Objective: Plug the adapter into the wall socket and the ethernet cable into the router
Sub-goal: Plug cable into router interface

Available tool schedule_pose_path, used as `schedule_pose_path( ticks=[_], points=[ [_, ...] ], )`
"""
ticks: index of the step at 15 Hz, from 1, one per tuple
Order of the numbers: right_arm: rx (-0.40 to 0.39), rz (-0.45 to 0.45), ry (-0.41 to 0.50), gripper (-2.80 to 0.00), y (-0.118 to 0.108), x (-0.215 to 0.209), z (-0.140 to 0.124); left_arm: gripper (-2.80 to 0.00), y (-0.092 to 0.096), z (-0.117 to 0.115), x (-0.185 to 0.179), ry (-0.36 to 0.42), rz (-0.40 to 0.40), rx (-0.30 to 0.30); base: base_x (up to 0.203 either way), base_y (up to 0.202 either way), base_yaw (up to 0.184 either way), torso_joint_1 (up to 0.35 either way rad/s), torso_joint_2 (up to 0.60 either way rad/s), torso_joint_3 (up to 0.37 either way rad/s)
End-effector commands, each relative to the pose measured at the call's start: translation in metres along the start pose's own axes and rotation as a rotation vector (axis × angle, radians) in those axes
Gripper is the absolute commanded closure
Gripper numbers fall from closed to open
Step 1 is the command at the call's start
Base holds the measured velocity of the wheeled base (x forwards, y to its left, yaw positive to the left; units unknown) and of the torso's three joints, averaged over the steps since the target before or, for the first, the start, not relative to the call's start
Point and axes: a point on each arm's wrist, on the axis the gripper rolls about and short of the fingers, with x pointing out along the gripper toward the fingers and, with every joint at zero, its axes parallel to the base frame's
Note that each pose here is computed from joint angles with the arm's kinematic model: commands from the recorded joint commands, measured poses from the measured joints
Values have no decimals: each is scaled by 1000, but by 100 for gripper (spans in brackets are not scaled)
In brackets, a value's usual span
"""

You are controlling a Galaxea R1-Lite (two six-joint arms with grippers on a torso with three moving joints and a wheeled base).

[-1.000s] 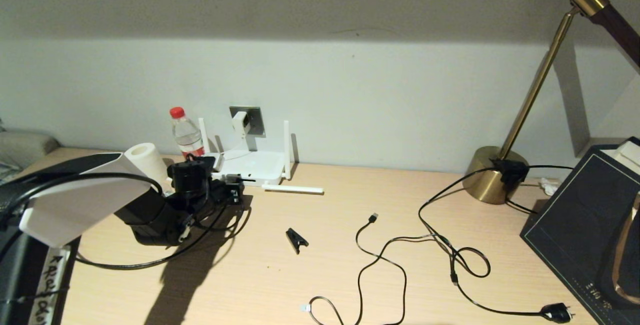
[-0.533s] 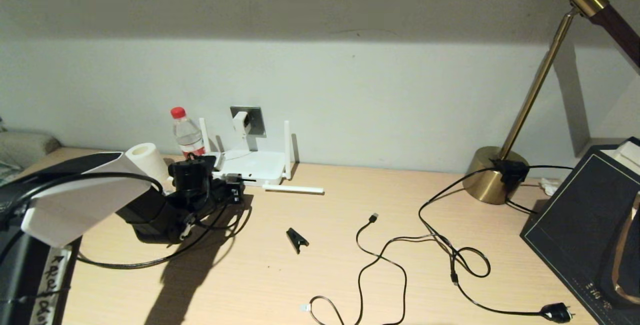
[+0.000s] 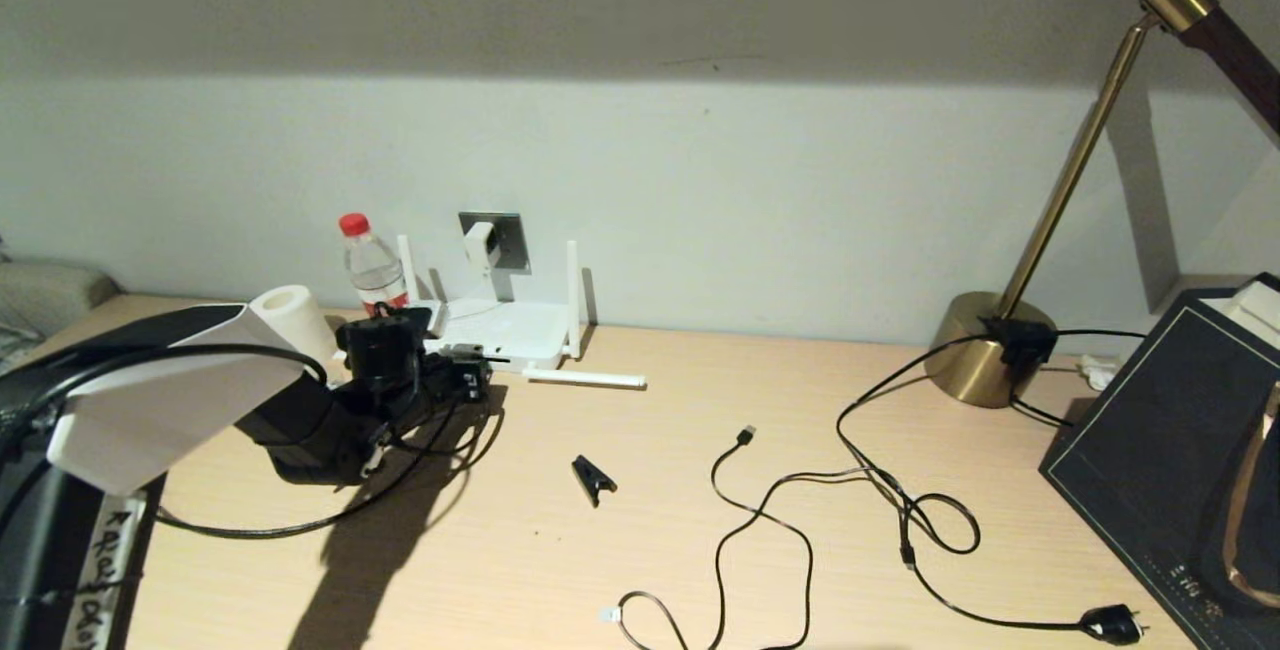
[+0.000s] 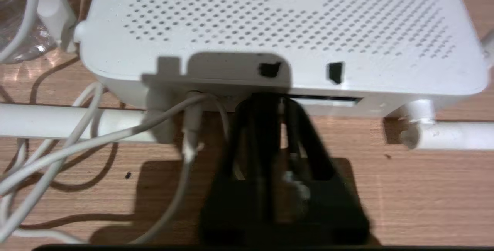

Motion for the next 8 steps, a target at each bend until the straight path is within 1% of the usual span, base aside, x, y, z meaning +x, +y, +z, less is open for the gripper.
schedule_pose_path(
  ticks=[1,6,8],
  points=[
    [-1,1,2,0,0,0,0,-280,0,-1,0,-4,1,-1,0,0,0,0,0,0],
    [-1,1,1,0,0,0,0,-280,0,1,-6,-10,2,0,0,0,0,0,0,0],
    [-1,2,3,0,0,0,0,-280,-2,2,-11,-25,-1,3,0,0,0,0,0,0]
  ],
)
